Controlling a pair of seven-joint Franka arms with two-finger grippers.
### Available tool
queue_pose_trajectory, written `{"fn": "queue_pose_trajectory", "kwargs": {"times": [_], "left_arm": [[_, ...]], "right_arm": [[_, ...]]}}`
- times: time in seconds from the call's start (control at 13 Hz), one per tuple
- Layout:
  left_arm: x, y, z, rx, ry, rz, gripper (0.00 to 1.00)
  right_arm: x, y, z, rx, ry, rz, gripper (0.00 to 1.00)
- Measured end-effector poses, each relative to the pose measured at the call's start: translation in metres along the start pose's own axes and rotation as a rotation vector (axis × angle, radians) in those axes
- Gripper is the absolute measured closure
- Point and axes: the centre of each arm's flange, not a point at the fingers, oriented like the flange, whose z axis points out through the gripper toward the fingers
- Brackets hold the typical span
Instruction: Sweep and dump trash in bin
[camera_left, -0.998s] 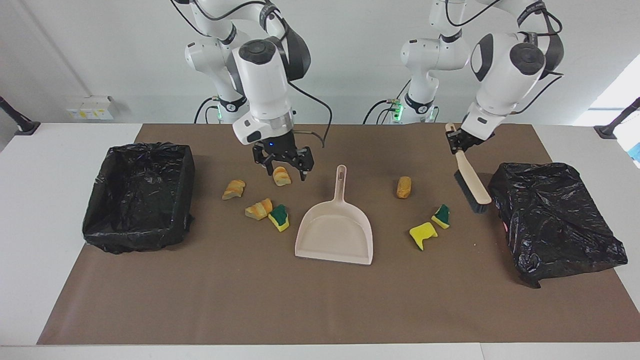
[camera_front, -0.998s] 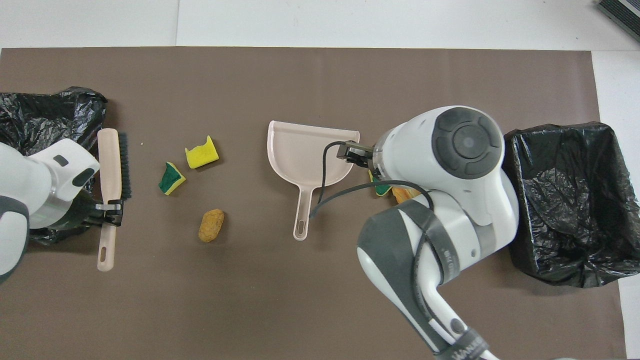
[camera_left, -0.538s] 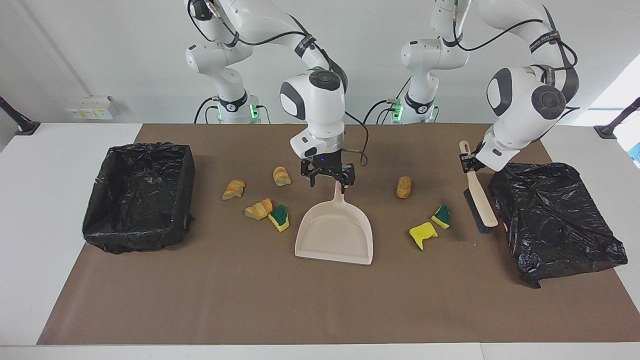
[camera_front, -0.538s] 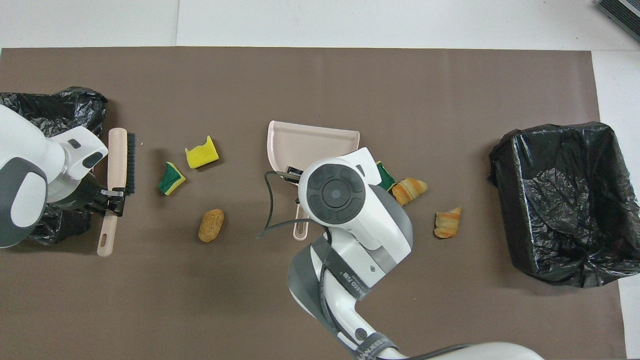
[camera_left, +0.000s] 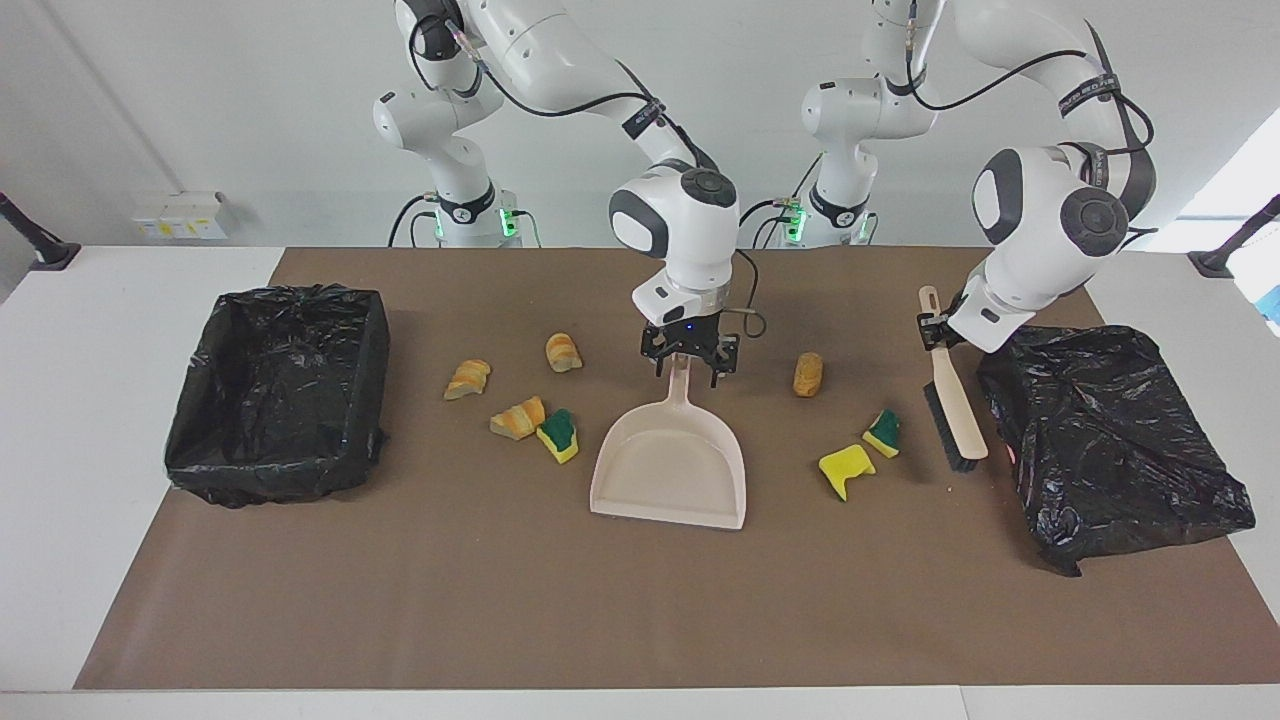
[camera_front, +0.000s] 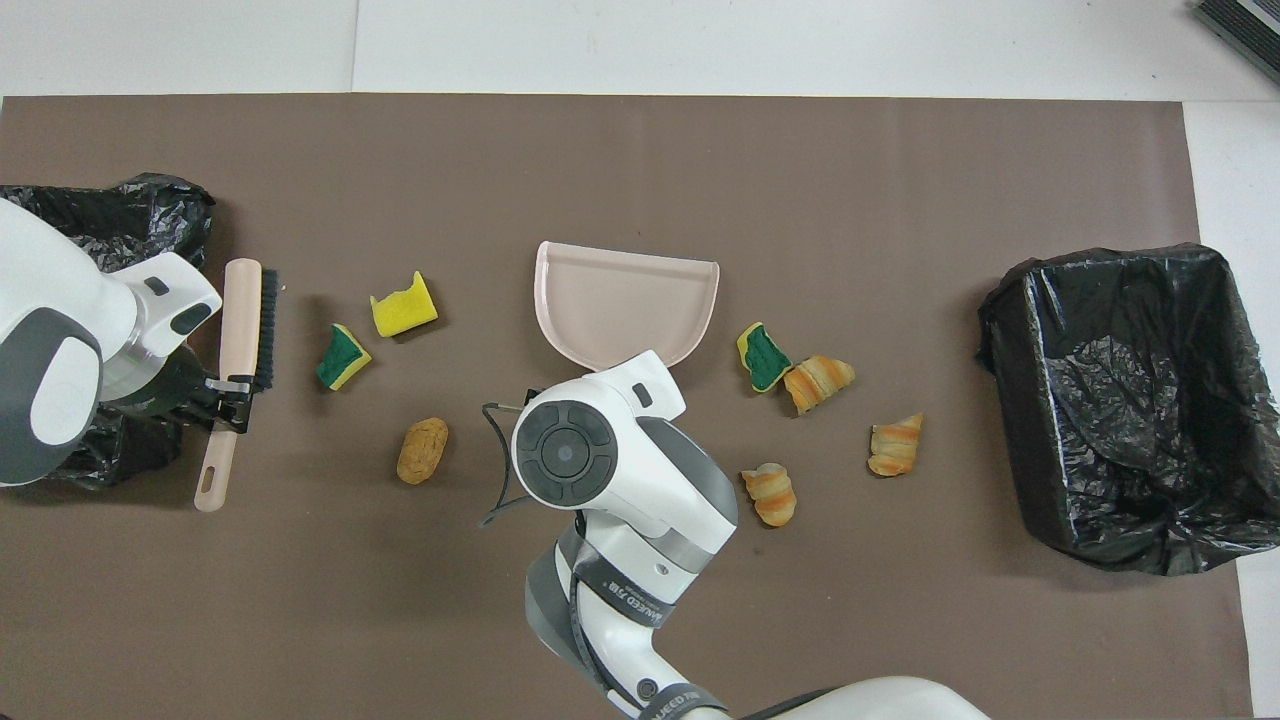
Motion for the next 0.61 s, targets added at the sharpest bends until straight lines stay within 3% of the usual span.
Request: {"fn": "queue_pose_trajectory", "kwargs": {"times": [0.15, 0.23, 0.38, 0.46, 0.61], "left_arm": [[0.0, 0.0, 0.0, 0.0, -0.002, 0.0, 0.74], [-0.001, 0.0, 0.0, 0.0, -0.004, 0.001, 0.74], [-0.001, 0.001, 0.001, 0.001, -0.008, 0.002, 0.74], [-0.001, 0.002, 0.001, 0.001, -0.008, 0.004, 0.74], [-0.001, 0.003, 0.001, 0.002, -0.008, 0.007, 0.74]], "right_arm": [[-0.001, 0.0, 0.001, -0.005, 0.007, -0.013, 0.44], [0.0, 0.001, 0.001, -0.015, 0.021, -0.031, 0.44], [0.0, 0.002, -0.001, -0.034, 0.046, -0.06, 0.63], [0.0, 0.001, -0.004, -0.033, 0.049, -0.063, 0.69], [0.006, 0.004, -0.015, -0.024, 0.057, -0.062, 0.69]]}}
